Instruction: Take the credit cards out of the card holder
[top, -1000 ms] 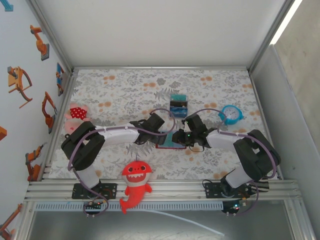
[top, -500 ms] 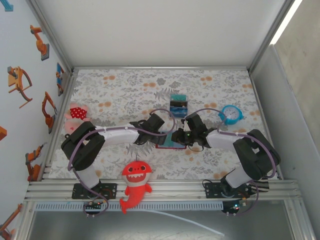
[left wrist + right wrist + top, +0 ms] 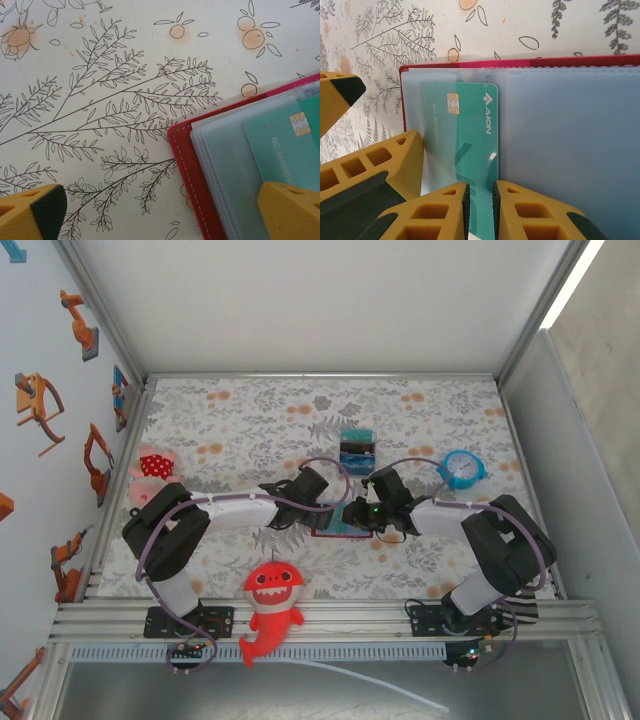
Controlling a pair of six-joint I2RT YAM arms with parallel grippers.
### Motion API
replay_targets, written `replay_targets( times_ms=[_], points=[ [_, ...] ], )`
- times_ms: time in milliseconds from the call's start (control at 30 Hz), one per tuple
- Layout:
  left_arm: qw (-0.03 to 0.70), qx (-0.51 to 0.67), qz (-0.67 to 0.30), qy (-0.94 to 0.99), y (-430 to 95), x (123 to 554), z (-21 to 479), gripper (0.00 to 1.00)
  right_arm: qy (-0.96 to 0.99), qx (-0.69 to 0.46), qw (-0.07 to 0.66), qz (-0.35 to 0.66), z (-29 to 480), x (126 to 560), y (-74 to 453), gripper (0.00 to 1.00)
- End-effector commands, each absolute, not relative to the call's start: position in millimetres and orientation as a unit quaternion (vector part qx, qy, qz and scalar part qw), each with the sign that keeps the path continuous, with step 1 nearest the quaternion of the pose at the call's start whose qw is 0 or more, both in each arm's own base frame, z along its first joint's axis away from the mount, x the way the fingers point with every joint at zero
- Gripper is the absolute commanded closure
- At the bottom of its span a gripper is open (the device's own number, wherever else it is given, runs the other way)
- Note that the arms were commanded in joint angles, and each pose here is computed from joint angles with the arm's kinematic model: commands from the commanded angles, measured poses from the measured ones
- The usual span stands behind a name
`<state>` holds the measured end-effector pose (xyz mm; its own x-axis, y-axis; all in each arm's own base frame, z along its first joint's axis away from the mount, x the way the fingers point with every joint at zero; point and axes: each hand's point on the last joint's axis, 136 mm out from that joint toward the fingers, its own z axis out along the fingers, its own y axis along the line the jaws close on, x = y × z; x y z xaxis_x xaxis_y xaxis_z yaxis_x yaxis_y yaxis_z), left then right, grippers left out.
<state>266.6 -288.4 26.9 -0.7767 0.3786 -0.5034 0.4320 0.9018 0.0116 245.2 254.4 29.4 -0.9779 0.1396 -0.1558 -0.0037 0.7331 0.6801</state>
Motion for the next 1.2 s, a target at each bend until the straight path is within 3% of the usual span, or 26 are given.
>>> replay_targets(
  times_ms=[0, 833, 1167],
  points=[
    [0.193, 0.230, -0.007, 0.954, -262, 244, -6, 0.01, 0.933, 0.052, 0.091, 0.345, 19, 244, 246, 0.80],
    [0.183, 0.227, -0.013, 0.956, -264, 241, -12, 0.02, 0.909, 0.063, 0.099, 0.400, 20, 249, 258, 0.80],
    [0.189, 0.224, -0.012, 0.956, -263, 242, -9, 0.02, 0.907, 0.065, 0.109, 0.401, 24, 250, 254, 0.98]
  ],
)
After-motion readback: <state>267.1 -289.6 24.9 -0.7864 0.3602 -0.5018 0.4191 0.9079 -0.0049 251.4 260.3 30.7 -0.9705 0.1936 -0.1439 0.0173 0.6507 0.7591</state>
